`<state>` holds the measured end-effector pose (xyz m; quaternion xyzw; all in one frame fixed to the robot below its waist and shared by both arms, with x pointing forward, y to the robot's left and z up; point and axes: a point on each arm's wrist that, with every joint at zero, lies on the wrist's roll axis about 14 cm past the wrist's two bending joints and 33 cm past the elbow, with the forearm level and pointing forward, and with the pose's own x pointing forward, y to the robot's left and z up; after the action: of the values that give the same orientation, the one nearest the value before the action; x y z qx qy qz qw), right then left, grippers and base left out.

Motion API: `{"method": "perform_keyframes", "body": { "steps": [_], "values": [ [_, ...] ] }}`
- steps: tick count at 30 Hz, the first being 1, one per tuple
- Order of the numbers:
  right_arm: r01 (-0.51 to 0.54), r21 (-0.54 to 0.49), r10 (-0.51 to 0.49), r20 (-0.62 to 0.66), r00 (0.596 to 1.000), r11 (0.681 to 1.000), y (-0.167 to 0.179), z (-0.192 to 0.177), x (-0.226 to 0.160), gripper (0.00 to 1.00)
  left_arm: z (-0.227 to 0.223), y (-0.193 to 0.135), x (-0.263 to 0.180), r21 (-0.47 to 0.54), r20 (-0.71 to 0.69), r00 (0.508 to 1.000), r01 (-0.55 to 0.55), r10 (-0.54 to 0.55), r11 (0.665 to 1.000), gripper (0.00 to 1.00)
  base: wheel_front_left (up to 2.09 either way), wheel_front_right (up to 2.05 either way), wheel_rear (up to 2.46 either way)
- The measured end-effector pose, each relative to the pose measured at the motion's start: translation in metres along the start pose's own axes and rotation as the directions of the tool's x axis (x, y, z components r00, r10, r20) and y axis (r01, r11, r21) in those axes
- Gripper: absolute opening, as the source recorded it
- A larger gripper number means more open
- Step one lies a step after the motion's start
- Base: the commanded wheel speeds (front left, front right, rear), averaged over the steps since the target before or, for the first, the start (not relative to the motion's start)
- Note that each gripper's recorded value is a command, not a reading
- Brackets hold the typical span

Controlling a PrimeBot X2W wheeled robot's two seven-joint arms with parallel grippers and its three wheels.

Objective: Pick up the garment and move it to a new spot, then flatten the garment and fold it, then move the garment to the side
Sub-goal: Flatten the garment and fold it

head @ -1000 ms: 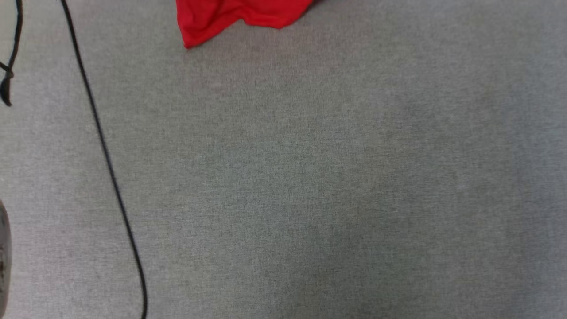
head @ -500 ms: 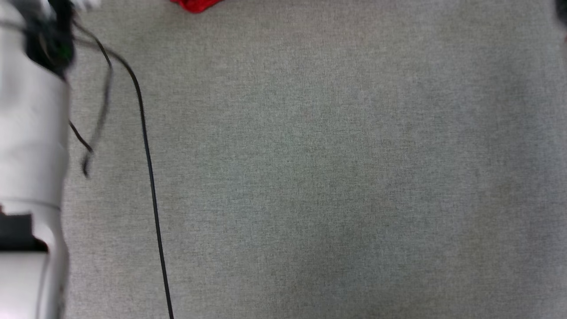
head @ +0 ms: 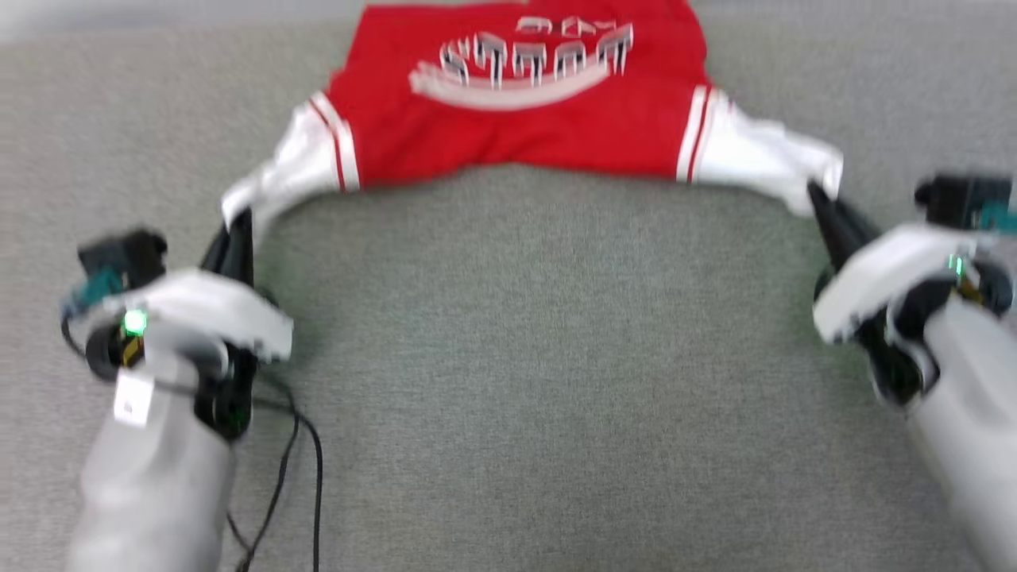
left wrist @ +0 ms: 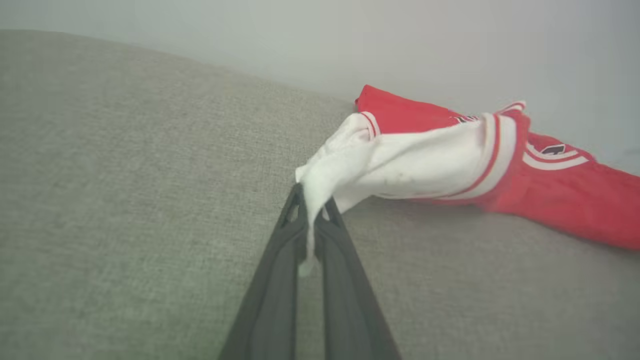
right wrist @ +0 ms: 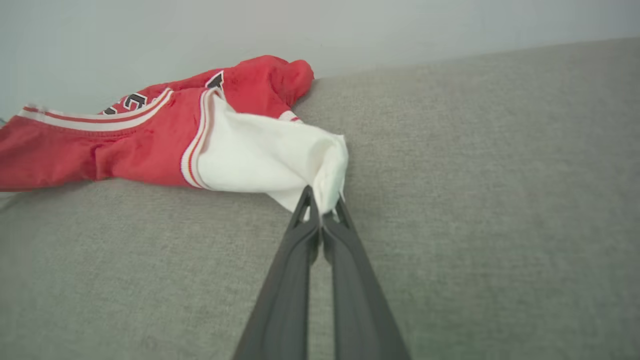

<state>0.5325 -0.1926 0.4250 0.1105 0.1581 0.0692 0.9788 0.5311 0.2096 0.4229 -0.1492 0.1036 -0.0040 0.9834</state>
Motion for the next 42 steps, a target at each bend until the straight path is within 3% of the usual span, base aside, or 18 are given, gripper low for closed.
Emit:
{"method": "perform_keyframes", "body": {
  "steps": [12, 17, 24, 29, 30, 31, 32, 33, 39, 42],
  "values": [
    [0.089, 0.115, -0.082, -0.059, 0.995, 0.989, -0.025, -0.063, -0.117, 0.00, -0.027, 0.015, -0.133, -0.058, 0.026, 0.996, -0.084, 0.085, 0.995, 0.00, 0.00, 0.00, 0.00],
    [0.114, 0.149, -0.103, -0.075, 0.992, 0.982, -0.025, -0.083, -0.148, 0.00, -0.038, 0.021, -0.169, -0.070, 0.016, 0.992, -0.124, 0.126, 0.990, 0.00, 0.00, 0.00, 0.00],
    [0.159, 0.151, -0.139, -0.132, 0.981, 0.976, -0.029, -0.116, -0.202, 0.00, -0.054, 0.031, -0.221, -0.081, -0.009, 0.983, -0.181, 0.181, 0.980, 0.00, 0.00, 0.00, 0.00],
    [0.164, 0.095, -0.144, -0.191, 0.971, 0.982, -0.024, -0.134, -0.229, 0.00, -0.051, 0.030, -0.237, -0.081, -0.003, 0.983, -0.184, 0.184, 0.980, 0.00, 0.00, 0.00, 0.00],
    [0.162, 0.089, -0.143, -0.192, 0.971, 0.983, -0.021, -0.134, -0.231, 0.23, -0.049, 0.028, -0.238, -0.080, 0.001, 0.984, -0.179, 0.180, 0.981, 0.00, 0.00, 0.00, 0.00],
    [0.159, 0.083, -0.141, -0.190, 0.972, 0.984, -0.018, -0.133, -0.231, 0.65, -0.047, 0.025, -0.237, -0.077, 0.004, 0.986, -0.168, 0.168, 0.983, 0.00, 0.00, 0.00, 0.00],
    [0.155, 0.076, -0.138, -0.185, 0.973, 0.985, -0.015, -0.130, -0.231, 0.96, -0.047, 0.021, -0.237, -0.071, 0.004, 0.988, -0.155, 0.156, 0.985, 0.00, 0.00, 0.00, 0.00],
    [0.151, 0.072, -0.137, -0.161, 0.977, 0.986, -0.013, -0.123, -0.228, 1.00, -0.045, 0.019, -0.236, -0.068, 0.005, 0.989, -0.148, 0.148, 0.987, 0.00, 0.00, 0.00, 0.00],
    [0.142, 0.053, -0.142, -0.004, 0.990, 0.988, -0.011, -0.062, -0.198, 1.00, -0.033, 0.002, -0.228, -0.033, 0.033, 0.995, -0.091, 0.092, 0.995, 0.00, 0.00, 0.00, 0.00],
    [0.119, 0.094, -0.125, 0.054, 0.991, 0.988, -0.006, -0.030, -0.168, 1.00, -0.024, -0.005, -0.218, -0.027, 0.058, 0.996, -0.069, 0.071, 0.997, 0.00, 0.00, 0.00, 0.00]
  ]
}}
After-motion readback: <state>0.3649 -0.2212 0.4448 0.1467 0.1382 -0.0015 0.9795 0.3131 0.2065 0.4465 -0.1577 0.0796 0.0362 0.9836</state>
